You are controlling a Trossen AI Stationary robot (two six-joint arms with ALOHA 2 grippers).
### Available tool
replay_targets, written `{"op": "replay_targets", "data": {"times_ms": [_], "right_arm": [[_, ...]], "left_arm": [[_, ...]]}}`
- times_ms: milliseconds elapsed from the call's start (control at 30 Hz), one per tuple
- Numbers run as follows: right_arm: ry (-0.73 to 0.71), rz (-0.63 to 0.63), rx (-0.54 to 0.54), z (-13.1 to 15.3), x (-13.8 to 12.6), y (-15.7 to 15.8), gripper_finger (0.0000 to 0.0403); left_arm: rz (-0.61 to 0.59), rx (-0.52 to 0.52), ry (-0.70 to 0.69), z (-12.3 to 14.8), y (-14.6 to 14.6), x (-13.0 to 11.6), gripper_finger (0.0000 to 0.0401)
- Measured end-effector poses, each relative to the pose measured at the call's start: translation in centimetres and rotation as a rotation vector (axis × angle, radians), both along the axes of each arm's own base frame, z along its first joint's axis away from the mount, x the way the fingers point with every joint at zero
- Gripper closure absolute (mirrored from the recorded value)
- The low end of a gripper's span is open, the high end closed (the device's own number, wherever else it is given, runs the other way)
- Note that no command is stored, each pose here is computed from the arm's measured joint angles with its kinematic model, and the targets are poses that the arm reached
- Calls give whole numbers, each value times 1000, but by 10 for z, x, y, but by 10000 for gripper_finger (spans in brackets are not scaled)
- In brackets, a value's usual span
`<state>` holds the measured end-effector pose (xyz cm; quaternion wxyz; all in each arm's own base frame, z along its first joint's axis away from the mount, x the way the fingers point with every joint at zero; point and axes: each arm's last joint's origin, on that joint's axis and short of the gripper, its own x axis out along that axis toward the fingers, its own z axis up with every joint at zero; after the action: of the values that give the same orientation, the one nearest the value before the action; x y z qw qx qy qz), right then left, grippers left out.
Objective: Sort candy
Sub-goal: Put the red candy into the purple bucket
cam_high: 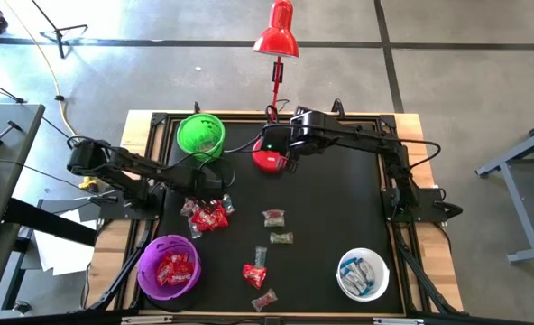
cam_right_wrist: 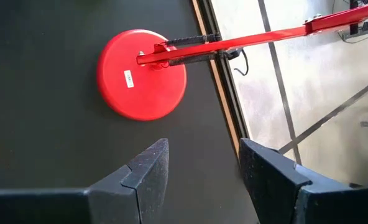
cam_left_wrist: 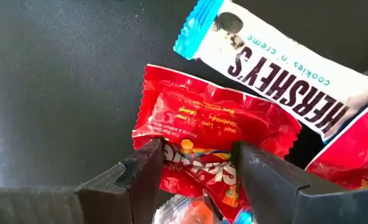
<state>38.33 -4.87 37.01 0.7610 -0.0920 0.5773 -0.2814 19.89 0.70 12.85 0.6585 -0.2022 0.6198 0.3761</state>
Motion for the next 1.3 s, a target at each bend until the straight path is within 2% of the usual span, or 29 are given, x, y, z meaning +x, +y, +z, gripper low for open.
{"op": "replay_targets", "data": {"times_ms": [300,667,800,1133,1300], "right_arm": [[12,20,-2,0,0,0,211],[22,36,-6,0,0,0,211],[22,36,-6,0,0,0,211],[14,24,-4,0,0,0,211],[13,21,-3,0,0,0,211]], "left_arm": [[80,-2,-16,-1,0,0,217],[111,-26,-30,-1,-1,1,330],[112,-27,-31,2,-1,4,356],[111,-41,-35,16,-1,14,361],[114,-83,-20,20,-2,15,361]]}}
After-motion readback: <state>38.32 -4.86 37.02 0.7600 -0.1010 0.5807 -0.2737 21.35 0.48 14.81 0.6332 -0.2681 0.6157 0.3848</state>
